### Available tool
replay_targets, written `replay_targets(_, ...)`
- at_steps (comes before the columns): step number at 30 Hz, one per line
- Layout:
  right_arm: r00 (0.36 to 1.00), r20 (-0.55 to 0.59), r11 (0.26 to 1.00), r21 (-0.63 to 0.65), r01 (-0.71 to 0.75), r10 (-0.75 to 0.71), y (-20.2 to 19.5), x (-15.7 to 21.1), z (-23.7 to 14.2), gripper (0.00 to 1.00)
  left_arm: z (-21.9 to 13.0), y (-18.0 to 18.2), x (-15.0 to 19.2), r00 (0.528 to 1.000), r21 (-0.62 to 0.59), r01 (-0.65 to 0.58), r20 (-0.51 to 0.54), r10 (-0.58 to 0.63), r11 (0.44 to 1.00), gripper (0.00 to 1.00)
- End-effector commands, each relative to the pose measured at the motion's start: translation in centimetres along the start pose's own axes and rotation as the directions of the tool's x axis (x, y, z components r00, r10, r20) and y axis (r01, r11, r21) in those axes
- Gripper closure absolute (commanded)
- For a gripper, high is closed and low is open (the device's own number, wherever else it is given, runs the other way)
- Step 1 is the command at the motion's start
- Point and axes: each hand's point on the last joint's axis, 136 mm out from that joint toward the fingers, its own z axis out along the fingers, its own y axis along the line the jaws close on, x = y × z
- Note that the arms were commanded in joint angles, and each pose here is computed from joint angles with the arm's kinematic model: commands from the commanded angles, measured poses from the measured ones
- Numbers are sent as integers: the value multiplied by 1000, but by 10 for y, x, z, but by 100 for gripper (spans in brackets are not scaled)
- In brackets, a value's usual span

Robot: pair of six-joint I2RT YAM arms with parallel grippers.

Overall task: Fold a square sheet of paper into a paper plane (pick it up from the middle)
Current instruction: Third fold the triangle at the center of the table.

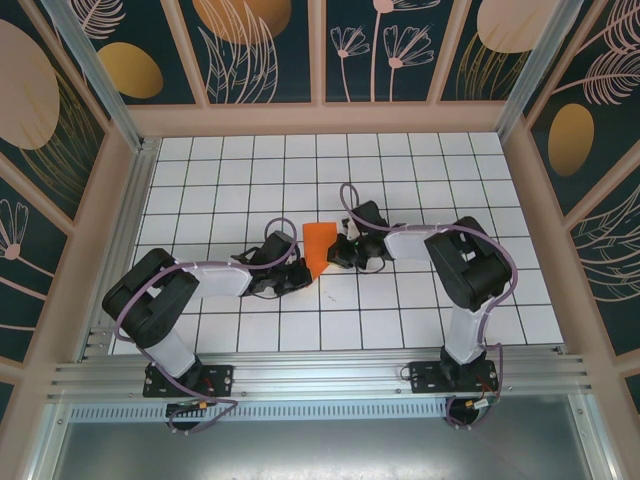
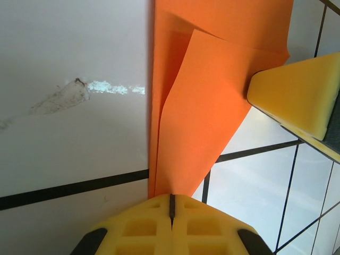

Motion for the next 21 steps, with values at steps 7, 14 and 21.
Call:
replay_targets(7,991,129,998,56,15,-22,-25,-59,-18,97,3,62,28,996,-222,16,-83,-35,975,95)
replay_targets(14,978,191,997,27,76,-80,5,-69,-47,97,3,56,25,997,-208,13,-78,-30,978,95)
replay_targets(21,989,97,994,-15,111,-109,33,-11,-31,97,4,51,22,997,-195,13,-73,-28,981,95)
